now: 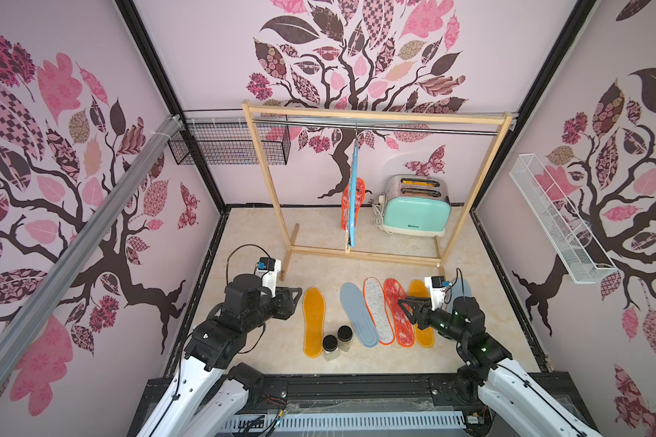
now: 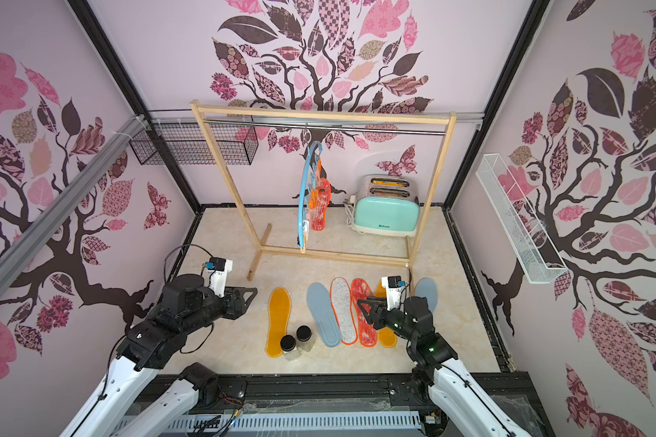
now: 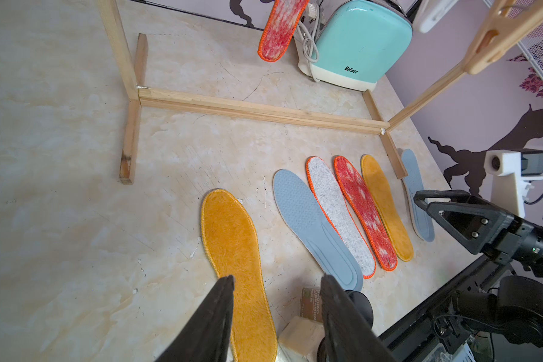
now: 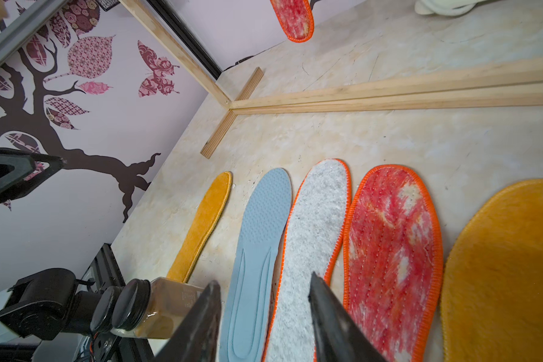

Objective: Take the shoe insoles off the hanger
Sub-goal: Remove the insole from the hanger.

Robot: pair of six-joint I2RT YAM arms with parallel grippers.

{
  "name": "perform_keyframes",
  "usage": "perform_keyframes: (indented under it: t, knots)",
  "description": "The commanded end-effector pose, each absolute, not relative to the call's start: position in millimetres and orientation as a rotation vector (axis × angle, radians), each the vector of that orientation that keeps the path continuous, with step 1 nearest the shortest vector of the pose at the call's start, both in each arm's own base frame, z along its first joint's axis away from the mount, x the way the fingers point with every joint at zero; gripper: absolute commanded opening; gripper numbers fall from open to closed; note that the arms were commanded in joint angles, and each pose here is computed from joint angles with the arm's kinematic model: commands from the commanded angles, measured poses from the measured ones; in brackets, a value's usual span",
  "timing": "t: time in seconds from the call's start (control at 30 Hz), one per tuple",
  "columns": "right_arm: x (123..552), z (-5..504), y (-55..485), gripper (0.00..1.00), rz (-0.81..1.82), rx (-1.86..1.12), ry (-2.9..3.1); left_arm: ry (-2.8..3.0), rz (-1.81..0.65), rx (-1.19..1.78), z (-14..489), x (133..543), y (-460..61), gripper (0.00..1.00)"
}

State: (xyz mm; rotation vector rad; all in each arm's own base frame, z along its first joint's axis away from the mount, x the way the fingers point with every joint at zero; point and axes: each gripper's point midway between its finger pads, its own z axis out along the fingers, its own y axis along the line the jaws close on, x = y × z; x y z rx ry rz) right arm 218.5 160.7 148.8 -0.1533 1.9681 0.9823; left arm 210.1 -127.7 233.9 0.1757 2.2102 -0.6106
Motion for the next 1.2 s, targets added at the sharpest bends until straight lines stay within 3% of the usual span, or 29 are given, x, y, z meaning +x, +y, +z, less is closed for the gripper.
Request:
perform_keyframes:
  t: [0.0,0.4,0.67,0.87,1.17]
  knots:
    - [219.8,148.5,155.4,0.48,0.956,-0.129,1.948,2.206,-0.588,0.183,232.9,208.6,-126.6,0.49]
    - [218.4,147.2,156.1,0.49,0.966,-0.129,1.950,2.193,-0.586,0.197,235.9,206.0,-131.3,0.51]
    - [218.0,146.6,156.1,0.48,0.971,-0.122,1.954,2.149,-0.701,0.092,249.0,230.0,-138.5,0.51]
    - [219.1,145.7,155.7,0.48,0.969,-0.112,1.958,2.095,-0.741,0.048,246.0,276.9,-158.2,0.51]
    - [220.4,144.0,155.3,0.48,0.973,-0.095,1.964,1.996,-0.777,0.273,253.0,371.3,-218.6,0.52]
